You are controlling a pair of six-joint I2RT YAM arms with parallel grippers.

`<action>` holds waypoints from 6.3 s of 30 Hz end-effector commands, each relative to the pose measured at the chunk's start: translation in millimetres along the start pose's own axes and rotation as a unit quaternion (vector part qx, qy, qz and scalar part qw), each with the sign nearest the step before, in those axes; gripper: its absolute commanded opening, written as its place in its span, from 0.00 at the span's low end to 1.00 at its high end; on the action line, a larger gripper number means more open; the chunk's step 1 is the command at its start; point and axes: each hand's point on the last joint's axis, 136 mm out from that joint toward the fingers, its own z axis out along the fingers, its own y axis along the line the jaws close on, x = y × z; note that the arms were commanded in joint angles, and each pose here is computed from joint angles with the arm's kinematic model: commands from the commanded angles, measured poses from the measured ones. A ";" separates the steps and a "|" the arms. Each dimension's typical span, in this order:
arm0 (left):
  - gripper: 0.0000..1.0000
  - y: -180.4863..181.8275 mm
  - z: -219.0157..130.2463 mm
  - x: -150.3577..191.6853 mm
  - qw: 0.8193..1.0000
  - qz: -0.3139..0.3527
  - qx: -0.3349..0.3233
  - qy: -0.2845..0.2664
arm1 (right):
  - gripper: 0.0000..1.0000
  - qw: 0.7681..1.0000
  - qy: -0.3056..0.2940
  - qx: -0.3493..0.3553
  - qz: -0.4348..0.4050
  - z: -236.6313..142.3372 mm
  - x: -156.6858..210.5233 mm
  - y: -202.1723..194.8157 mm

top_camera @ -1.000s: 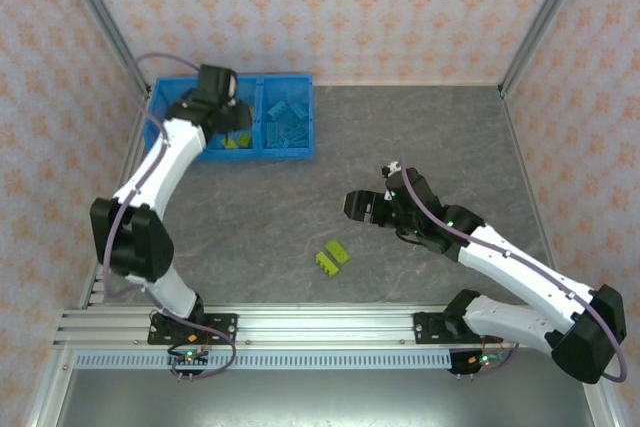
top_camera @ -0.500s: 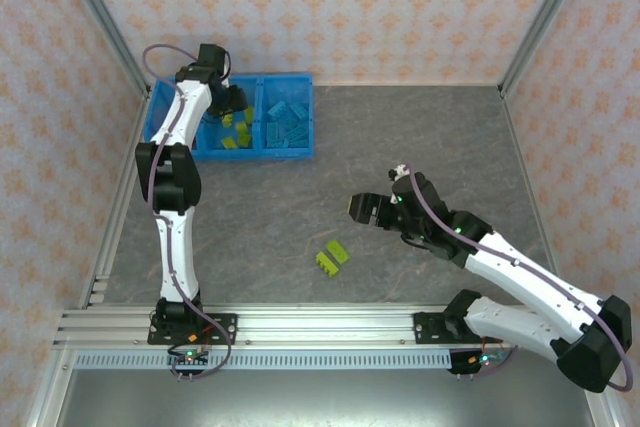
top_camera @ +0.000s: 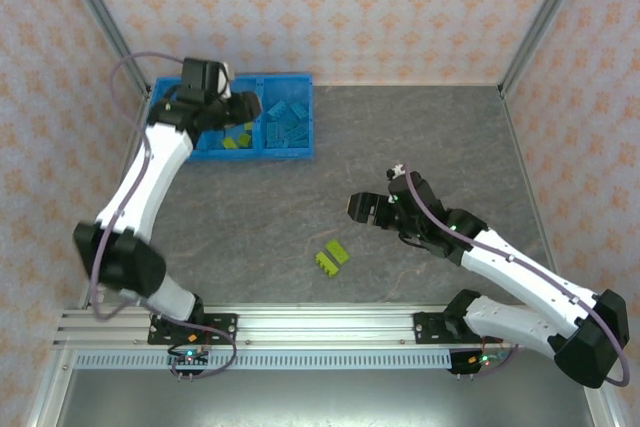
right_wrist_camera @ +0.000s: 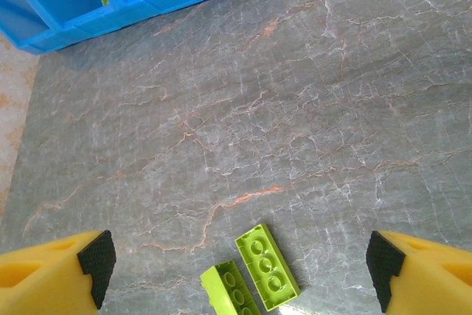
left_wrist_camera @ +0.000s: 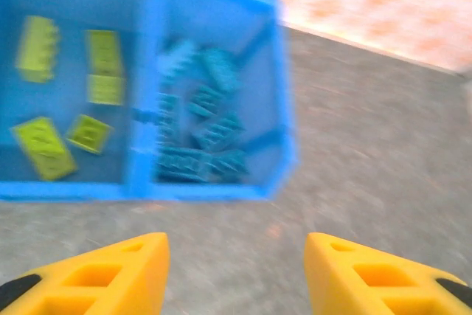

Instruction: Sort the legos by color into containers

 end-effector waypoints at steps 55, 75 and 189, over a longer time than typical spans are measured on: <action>0.47 -42.0 56.9 358.8 0.918 0.330 -0.005 0.219 | 0.94 0.997 -0.045 0.040 0.041 -14.5 -14.5 -15.0; 0.43 117.3 67.5 20.4 0.991 -0.115 -0.063 -0.016 | 0.93 0.998 0.013 -0.059 0.021 4.6 -1.9 31.0; 1.00 90.1 -130.4 124.4 0.986 0.093 -0.100 -0.097 | 0.49 0.933 -0.107 -0.117 -0.324 273.6 -149.2 264.8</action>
